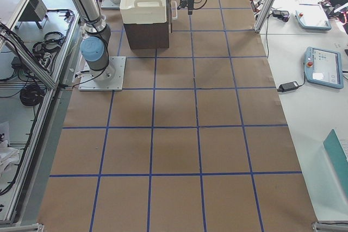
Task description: Put scissors in drawer and close it
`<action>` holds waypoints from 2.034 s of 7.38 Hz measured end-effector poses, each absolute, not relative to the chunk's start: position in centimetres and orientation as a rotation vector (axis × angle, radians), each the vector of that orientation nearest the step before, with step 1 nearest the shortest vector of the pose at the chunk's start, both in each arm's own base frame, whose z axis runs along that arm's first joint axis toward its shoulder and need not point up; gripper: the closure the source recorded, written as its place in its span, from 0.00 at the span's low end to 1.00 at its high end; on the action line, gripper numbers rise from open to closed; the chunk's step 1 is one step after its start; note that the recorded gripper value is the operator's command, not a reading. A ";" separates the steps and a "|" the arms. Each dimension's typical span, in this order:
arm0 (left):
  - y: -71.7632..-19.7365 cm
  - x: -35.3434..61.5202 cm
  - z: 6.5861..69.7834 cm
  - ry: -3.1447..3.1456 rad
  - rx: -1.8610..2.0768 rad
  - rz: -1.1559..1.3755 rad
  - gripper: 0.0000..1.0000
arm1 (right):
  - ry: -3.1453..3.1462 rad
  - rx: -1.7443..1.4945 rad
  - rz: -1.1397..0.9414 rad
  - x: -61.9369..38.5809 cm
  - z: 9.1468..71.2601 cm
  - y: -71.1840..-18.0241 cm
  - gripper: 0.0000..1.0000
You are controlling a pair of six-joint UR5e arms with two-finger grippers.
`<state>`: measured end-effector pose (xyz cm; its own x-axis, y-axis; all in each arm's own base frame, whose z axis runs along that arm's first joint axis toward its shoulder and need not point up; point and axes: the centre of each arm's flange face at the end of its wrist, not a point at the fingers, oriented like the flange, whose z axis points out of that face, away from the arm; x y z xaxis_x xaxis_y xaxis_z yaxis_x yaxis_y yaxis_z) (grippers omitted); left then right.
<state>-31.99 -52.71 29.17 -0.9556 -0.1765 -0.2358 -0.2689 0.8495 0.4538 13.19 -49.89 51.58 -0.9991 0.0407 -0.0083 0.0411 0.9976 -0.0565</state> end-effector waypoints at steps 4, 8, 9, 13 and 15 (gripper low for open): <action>-51.8 -32.7 28.8 2.793 -0.389 0.761 0.00 | 3.133 0.065 -0.087 13.2 51.6 -49.9 0.00; -56.3 -30.4 34.4 2.967 -0.465 0.495 0.00 | 3.133 0.065 -0.089 13.2 51.6 -49.9 0.00; -58.6 -27.7 37.4 3.038 -0.458 0.384 0.00 | 3.133 0.065 -0.086 13.2 51.6 -49.9 0.00; -62.0 -15.8 45.8 3.145 -0.191 0.032 0.00 | 3.132 0.065 -0.082 13.2 51.5 -49.9 0.00; -60.5 -13.5 48.8 3.067 -0.050 -0.048 0.00 | 3.131 0.064 -0.082 13.2 51.5 -49.9 0.00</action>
